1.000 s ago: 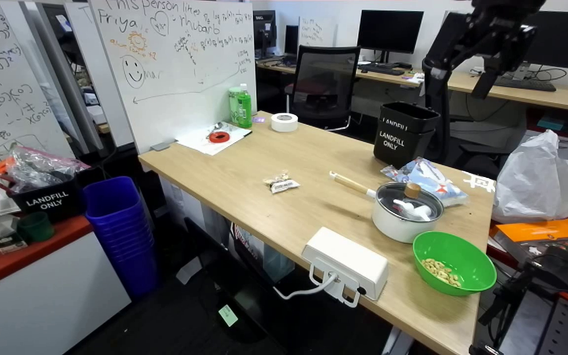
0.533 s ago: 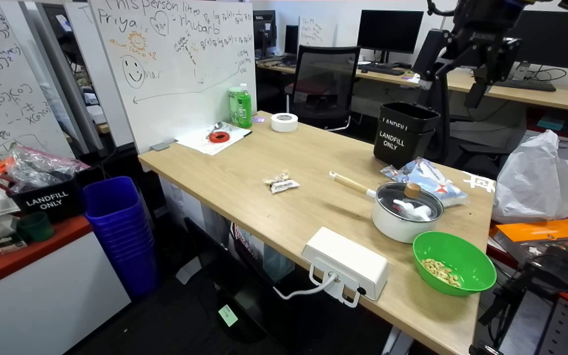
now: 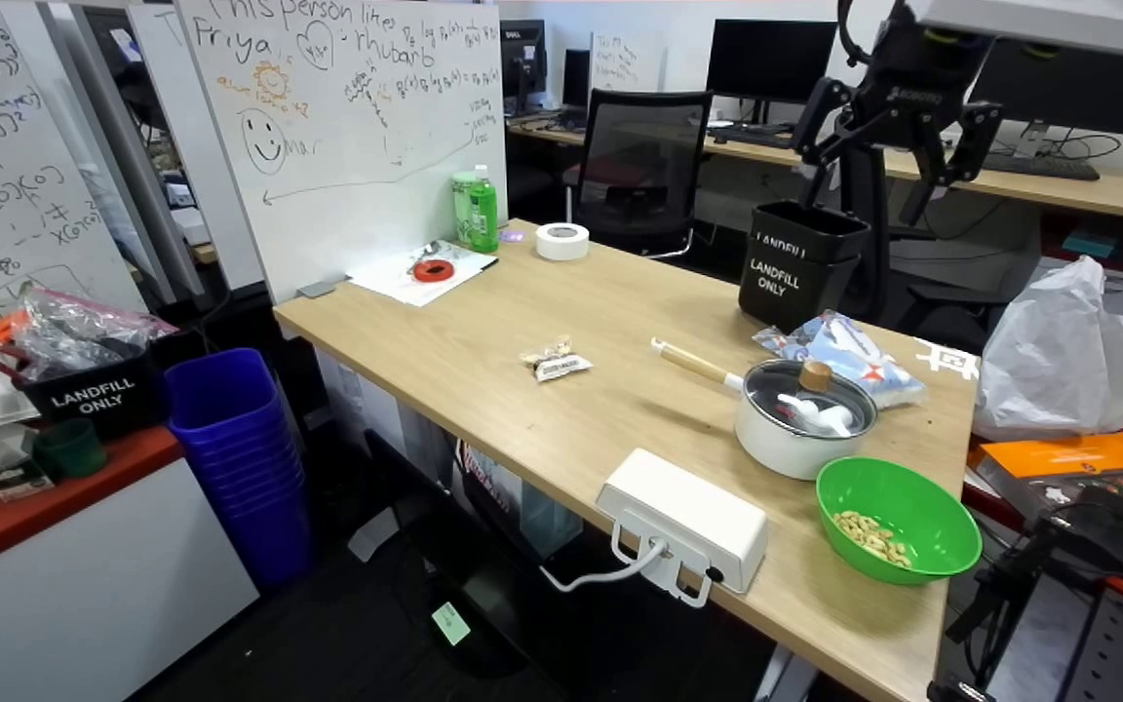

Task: Remove the lid from the pot and put it on the table

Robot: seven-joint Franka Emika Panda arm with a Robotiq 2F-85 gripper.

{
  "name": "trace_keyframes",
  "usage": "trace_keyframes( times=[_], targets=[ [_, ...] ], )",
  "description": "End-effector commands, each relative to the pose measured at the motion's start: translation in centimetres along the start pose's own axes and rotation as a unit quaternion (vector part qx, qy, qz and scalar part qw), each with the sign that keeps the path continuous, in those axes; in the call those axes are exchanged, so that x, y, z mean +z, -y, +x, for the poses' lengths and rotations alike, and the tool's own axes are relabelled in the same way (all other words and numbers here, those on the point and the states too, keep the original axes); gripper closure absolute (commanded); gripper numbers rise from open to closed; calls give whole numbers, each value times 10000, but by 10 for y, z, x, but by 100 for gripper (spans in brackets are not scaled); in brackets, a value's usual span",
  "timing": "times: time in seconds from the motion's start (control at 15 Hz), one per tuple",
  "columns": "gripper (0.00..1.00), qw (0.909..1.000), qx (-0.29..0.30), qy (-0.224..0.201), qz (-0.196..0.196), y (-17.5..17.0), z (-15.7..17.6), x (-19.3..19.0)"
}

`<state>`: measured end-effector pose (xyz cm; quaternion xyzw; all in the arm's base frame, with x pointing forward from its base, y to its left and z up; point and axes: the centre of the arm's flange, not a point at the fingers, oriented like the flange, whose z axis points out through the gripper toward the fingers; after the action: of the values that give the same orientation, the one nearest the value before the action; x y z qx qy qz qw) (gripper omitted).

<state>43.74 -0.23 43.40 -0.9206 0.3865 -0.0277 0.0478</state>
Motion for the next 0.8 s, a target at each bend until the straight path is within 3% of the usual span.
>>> trace_keyframes(
  times=[0.0,0.07,0.73],
  targets=[
    [0,9947,998,168,-204,8,31,23],
    [0,9982,575,101,-112,-3,16,17],
    [0,9931,1155,179,-131,4,32,29]
  ],
)
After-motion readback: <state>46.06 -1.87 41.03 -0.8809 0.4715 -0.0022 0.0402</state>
